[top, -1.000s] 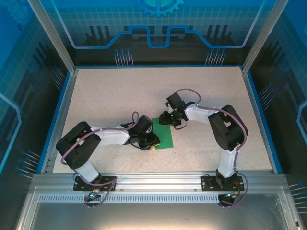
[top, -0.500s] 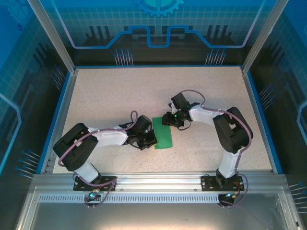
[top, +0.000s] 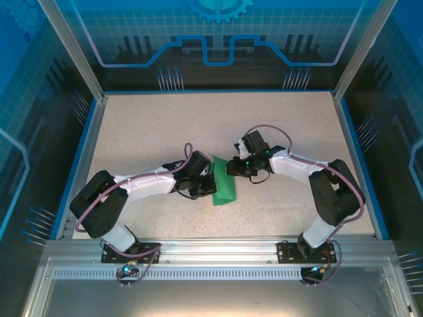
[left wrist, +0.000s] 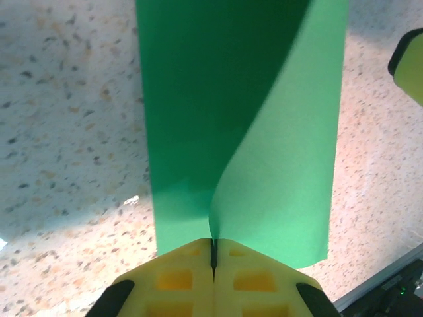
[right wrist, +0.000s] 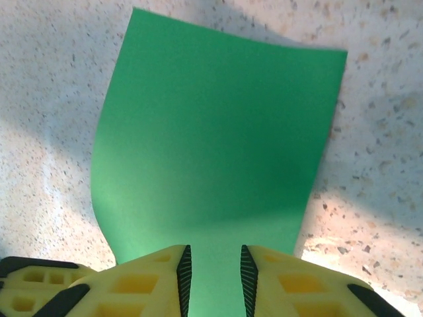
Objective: Fold a paper plane with a square sheet of paper (pick it up from the middle)
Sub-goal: Fold the triangle a second time at the center of the table.
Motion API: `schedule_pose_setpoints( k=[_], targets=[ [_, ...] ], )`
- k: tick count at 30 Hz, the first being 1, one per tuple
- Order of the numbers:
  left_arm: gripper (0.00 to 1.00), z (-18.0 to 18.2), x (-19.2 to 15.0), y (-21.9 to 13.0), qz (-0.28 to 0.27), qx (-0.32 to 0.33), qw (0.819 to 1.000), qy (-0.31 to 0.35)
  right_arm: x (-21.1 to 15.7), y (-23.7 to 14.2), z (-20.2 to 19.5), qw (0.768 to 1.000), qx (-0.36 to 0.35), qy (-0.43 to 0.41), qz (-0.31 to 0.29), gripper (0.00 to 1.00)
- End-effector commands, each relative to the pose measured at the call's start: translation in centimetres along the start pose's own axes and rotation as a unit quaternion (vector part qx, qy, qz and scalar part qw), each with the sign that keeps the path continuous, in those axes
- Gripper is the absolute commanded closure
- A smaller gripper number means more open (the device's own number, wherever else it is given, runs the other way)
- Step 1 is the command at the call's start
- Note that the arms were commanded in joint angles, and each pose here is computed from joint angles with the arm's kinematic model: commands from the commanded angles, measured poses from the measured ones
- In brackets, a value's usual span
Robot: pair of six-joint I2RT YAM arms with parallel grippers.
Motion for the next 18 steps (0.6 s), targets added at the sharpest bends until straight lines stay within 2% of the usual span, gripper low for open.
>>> schedule_pose_setpoints(
  k=[1,8,18],
  targets=[
    [0.98,1.3,-0.4,-1.3,-0.01,0.036,0.999,0.003,-1.4,0.2,0.3,1.0,0.007,-0.004,0.018,0.72],
    [0.97,1.5,-0.1,-3.9,-0.053,0.074,0.996,0.025,-1.2,-0.4,0.4,1.0,-0.002,0.002,0.004,0.72],
    [0.97,-1.4,2.3,-9.0,-0.111,0.064,0.989,0.072,0.1,-4.1,0.3,0.996,-0.057,0.007,-0.068,0.68]
  ],
)
Point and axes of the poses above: each hand's point on the last joint's axis, 136 mm out from that joint toward the fingers, its own y axis out along the fingers, its own z axis along the line the jaws close on, x = y × z, the point moved 8 cm from there along -y, back along the fingers, and after that the axes turned 8 degrees about -y, right-handed, at the moved point
